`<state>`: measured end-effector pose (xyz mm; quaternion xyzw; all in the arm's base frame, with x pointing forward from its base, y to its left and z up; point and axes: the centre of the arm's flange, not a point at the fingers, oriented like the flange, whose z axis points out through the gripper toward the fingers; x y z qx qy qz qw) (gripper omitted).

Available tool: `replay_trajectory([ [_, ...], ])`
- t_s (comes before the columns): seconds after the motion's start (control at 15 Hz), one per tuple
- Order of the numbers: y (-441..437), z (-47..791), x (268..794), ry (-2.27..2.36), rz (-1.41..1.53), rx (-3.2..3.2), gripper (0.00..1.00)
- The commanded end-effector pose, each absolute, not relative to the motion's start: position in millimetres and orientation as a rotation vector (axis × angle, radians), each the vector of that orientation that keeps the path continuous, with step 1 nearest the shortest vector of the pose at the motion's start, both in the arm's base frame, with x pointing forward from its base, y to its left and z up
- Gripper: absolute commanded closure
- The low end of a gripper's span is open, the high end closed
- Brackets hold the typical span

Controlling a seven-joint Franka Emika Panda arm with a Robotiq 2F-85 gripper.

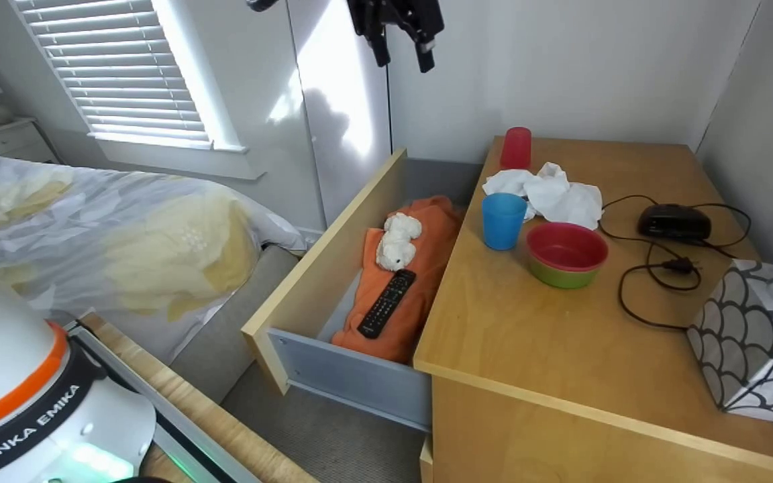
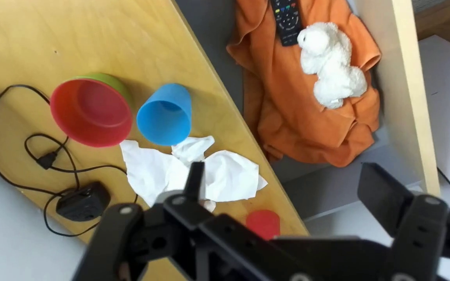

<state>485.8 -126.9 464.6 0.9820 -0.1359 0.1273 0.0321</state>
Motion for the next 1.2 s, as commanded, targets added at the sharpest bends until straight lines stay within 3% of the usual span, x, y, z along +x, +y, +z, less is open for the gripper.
replay_trajectory([
  [0.0, -180, 441, 548, -0.474, 0.392, 3.051, 0.0],
  [0.47, -250, 386, 607, -0.59, 0.46, 2.993, 0.0],
  [1.13, -258, 375, 616, -0.628, 0.461, 2.974, 0.0],
])
